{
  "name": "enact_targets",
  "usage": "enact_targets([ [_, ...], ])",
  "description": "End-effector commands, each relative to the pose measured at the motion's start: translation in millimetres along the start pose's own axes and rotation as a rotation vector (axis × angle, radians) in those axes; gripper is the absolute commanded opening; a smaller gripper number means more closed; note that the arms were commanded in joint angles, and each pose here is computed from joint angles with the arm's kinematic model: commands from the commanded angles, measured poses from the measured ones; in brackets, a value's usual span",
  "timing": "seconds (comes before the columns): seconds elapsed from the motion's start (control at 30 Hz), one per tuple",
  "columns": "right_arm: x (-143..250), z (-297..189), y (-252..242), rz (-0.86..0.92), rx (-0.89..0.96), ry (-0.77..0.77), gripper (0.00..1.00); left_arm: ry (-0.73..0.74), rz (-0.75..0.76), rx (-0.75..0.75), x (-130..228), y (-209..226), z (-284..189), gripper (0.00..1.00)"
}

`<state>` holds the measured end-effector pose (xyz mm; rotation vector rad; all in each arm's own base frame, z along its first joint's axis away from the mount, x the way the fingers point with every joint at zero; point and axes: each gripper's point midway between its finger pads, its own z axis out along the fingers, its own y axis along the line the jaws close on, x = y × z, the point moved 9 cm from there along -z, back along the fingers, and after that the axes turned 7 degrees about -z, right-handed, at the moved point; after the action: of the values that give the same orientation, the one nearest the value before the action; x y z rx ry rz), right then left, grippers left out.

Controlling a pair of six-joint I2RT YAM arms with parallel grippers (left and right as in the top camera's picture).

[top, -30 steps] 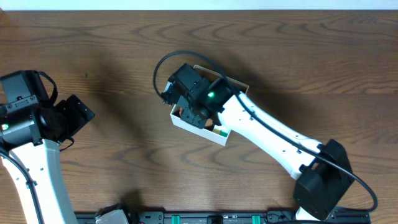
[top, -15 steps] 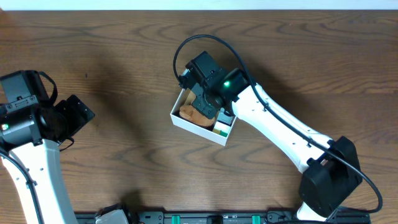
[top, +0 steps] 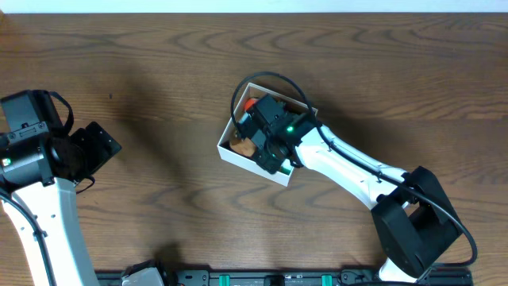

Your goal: Pack container

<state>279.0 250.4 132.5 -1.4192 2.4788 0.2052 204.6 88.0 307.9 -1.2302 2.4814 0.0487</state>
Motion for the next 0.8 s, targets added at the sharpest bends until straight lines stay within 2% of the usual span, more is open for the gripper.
enact_targets([
  [0.0, 3, 0, 3, 0.012, -0.021, -0.006, 0.01, -0.021, -0.004, 0.006, -3, 0, -6, 0.98],
  [0.2, -12, -16, -1, 0.007, 0.004, -0.058, 0.03, -0.021, -0.003, 0.006, -3, 0, -6, 0.98],
  [0.57, -37, -99, -11, -0.016, 0.166, -0.197, 0.05, -0.021, -0.003, 0.006, -3, 0, -6, 0.98],
  [0.77, -33, -104, -10, -0.015, 0.164, -0.190, 0.04, -0.021, -0.003, 0.006, -3, 0, -6, 0.98],
])
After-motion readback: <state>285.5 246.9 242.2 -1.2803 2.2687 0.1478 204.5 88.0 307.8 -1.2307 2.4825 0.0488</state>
